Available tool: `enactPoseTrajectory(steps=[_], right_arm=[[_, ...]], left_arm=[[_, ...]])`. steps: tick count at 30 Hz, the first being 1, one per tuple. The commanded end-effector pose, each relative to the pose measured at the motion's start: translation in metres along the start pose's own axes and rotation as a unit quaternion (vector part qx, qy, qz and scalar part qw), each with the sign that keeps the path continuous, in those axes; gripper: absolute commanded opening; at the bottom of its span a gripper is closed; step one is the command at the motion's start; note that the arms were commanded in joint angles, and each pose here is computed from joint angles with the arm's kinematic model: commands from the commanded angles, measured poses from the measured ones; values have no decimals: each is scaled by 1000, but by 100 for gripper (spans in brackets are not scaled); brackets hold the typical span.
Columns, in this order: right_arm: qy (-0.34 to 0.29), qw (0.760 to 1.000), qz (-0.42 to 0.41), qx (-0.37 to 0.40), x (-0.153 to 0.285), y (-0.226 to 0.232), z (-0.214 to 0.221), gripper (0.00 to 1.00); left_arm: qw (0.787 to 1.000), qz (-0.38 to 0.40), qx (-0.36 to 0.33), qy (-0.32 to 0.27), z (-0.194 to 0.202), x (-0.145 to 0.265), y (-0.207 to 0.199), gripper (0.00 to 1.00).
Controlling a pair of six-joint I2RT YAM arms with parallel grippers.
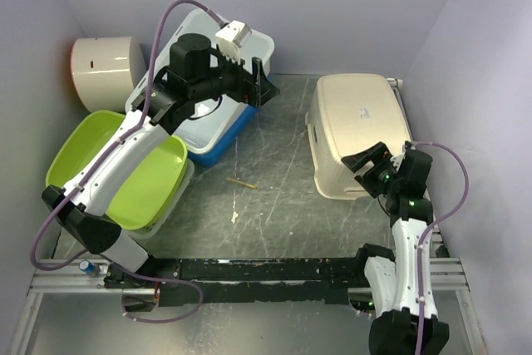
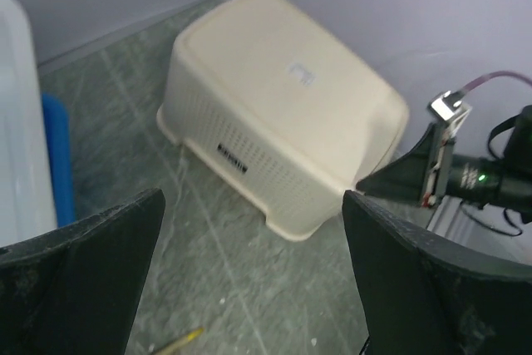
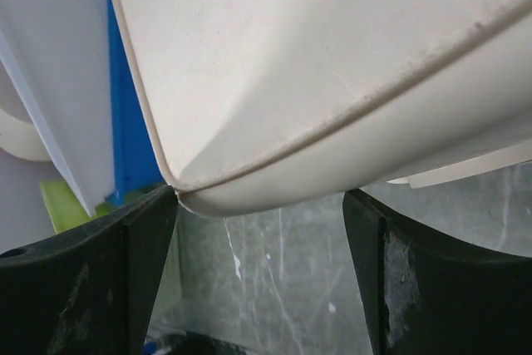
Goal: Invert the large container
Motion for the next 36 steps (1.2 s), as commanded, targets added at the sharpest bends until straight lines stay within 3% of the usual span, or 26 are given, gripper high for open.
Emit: enactPoseTrajectory(steps=[1, 5, 10, 18, 24, 29, 36], right_arm=[[-110, 992, -55, 6, -20, 18, -48, 82], [-159, 987, -37, 11, -45, 9, -76, 82], [-146, 988, -37, 34, -71, 15, -108, 82], [-97, 976, -114, 157, -66, 120, -73, 82], [-67, 968, -109, 214, -106, 178, -53, 83], [-36, 971, -38, 234, -168, 187, -60, 83], [-41, 963, 129, 233, -210, 135, -91, 83]], left_arm=[[996, -72, 4, 56, 33, 3, 33, 99], [994, -70, 13, 84, 45, 7, 37, 99], [992, -81, 11, 92, 49, 14, 40, 99], [988, -135, 19, 70, 35, 33, 56, 99], [983, -176, 48, 35, 21, 53, 76, 99], [977, -200, 73, 29, 24, 63, 86, 99], [974, -208, 78, 50, 36, 67, 93, 99]])
Point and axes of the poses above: each gripper's point midway between its finger pads, its own x axis back along the fingers, its own y axis along the line the jaws close on, z = x × y, the point moved 6 cm from there along x, back along the fingers, and after that the axes turned 10 degrees about x, right-handed, at the moved point
